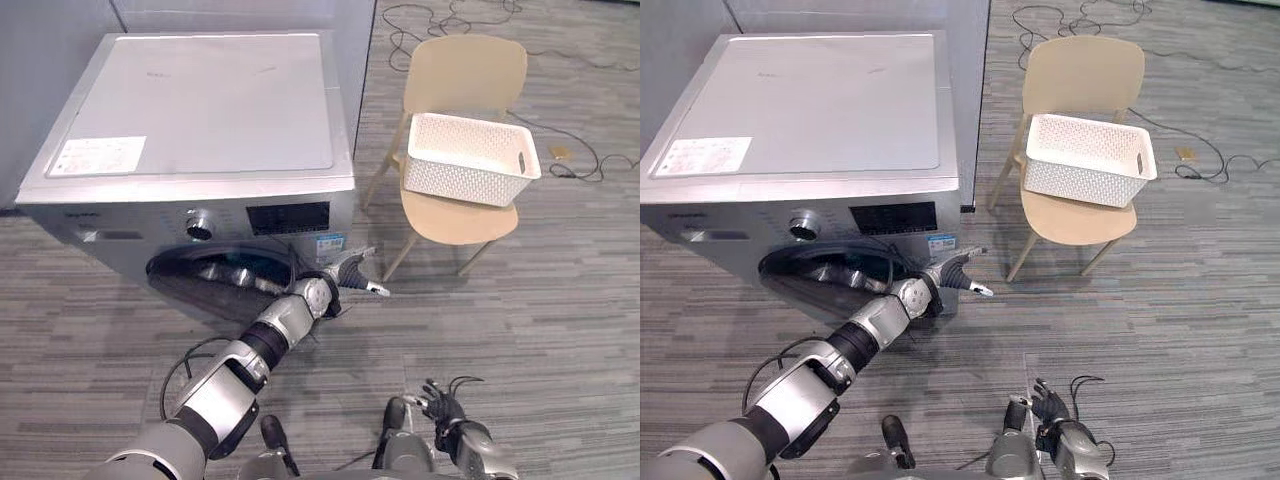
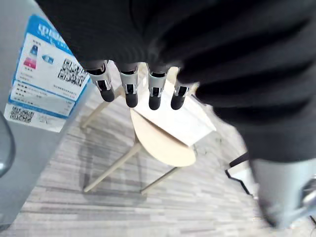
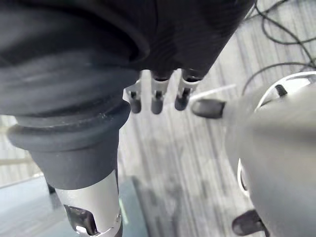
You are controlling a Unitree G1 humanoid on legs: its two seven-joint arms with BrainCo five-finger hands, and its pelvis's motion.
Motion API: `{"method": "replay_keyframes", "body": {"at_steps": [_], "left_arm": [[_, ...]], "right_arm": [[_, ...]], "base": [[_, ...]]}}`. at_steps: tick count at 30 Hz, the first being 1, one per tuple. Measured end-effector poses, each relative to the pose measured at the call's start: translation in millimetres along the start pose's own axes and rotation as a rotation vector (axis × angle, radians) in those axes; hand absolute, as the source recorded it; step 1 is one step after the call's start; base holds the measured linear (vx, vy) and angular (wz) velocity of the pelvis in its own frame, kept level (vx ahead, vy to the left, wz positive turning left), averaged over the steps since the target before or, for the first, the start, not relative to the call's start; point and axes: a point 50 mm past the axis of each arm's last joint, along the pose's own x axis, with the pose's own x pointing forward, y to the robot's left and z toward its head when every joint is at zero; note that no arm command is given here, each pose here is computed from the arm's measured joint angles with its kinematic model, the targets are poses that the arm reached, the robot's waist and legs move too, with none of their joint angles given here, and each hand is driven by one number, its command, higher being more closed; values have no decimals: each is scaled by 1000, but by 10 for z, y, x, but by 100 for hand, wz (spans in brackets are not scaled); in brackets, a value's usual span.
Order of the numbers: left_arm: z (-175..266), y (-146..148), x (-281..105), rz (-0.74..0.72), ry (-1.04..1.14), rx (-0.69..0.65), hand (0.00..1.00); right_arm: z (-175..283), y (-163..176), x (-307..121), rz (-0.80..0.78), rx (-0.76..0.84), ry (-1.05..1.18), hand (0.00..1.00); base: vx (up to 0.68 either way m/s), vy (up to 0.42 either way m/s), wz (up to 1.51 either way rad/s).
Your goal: Pick up the laundry basket with both hands and put the clothes into the washing machine.
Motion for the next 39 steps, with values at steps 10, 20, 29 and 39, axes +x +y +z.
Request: {"method": "replay_keyframes", "body": {"at_steps": [10, 20, 29, 39], "left_arm": [[37, 130, -477, 173, -139, 2, 0], [-338, 1258, -2587, 1414, 46, -13, 0], [-1220, -284, -3097, 962, 741, -588, 0], [-1659, -1912, -2346, 404, 1025, -1283, 0]], "right_arm": [[-21, 19, -12, 7, -19, -17, 0], [-447, -18, -151, 20, -11, 105, 0], [-516, 87, -152, 98, 22, 177, 0], [-67, 356, -58, 181, -96, 19, 0]], "base": [[57, -13, 7], [-17, -1, 26], [26, -8, 15], [-32, -21, -14]]}}
